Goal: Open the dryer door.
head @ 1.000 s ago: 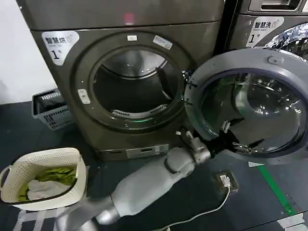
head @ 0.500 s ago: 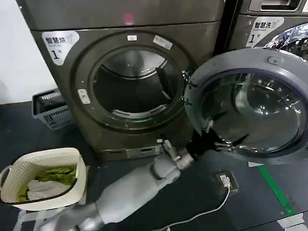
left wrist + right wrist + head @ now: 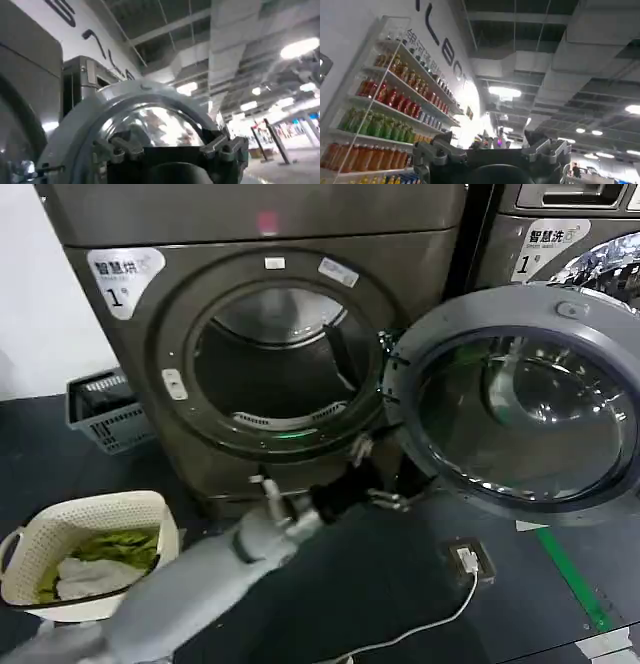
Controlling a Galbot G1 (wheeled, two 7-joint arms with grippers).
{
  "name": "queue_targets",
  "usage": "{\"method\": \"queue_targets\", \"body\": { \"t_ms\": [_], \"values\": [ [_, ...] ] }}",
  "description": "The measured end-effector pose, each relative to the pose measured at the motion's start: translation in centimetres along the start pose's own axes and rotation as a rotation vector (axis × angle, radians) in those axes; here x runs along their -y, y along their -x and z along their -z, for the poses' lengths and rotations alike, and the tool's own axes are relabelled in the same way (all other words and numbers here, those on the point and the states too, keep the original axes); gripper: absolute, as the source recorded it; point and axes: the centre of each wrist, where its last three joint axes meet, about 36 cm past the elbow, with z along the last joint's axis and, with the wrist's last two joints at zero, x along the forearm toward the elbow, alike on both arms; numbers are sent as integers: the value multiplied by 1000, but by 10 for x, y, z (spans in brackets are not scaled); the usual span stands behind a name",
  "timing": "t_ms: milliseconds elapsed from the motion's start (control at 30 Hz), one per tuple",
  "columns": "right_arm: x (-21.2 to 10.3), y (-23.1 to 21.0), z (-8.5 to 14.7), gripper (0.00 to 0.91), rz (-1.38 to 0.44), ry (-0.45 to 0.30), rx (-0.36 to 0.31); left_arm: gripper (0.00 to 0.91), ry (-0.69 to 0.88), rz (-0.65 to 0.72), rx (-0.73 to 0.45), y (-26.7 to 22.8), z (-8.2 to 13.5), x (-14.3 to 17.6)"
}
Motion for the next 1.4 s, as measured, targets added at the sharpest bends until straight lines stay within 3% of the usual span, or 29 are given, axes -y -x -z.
{"method": "queue_targets", "body": {
  "t_ms": [333,633,833,1100,1400],
  "values": [
    [-3,4,10,907,-14,1,31,907,206,-94,-573,-98,64,-42],
    [-6,6,14,907,-19,16,49,907,358,-16,-881,-159,129,-76],
    [1,7,16,907,-38,12,70,907,408,-34,-1123,-189,159,-98],
    [8,7,16,907,-64,11,82,907,443,-107,-1330,-220,172,-125],
    [15,5,21,907,-67,-7,86,907,471,-172,-1416,-248,196,-149]
  ]
}}
